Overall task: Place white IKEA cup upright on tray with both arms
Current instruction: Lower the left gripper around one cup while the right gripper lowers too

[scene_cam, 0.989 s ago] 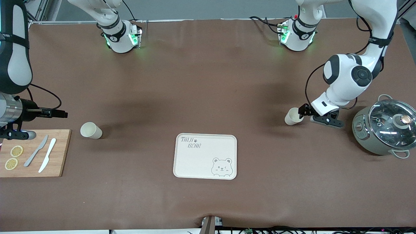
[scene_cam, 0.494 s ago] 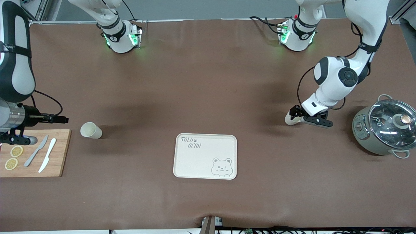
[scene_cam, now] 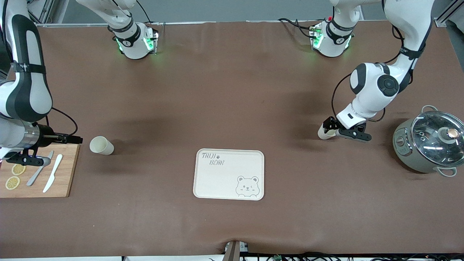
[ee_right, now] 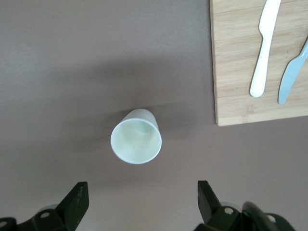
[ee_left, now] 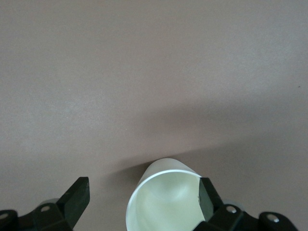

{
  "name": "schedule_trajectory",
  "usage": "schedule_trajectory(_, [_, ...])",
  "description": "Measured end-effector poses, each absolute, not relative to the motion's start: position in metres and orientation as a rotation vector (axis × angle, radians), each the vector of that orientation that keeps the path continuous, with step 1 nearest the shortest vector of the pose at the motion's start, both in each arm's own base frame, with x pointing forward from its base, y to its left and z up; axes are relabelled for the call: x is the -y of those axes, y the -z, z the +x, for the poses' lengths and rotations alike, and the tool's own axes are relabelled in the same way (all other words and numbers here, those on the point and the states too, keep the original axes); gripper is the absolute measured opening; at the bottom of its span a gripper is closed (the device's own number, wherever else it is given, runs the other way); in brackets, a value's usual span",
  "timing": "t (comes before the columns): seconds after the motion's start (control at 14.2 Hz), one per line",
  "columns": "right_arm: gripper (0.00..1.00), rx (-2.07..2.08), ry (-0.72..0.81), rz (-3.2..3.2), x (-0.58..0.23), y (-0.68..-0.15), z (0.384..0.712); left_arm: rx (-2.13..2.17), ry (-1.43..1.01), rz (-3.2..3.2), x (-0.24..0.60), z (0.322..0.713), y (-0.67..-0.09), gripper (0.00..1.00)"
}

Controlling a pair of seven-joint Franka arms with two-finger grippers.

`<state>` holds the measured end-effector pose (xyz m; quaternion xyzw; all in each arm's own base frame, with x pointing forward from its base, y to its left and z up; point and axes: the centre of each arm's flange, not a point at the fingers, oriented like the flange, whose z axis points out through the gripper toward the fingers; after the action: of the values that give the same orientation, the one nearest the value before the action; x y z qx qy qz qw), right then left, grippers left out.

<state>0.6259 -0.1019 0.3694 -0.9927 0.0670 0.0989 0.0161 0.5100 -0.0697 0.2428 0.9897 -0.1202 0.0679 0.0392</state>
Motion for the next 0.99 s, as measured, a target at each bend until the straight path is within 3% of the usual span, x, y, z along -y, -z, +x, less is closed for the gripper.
schedule_trajectory(0.99, [1.0,-0.239,-0.198,-3.103,0.107,-0.288,0.599,0.351,-0.173,3.061,0.056,0.493,-0.261,1.0])
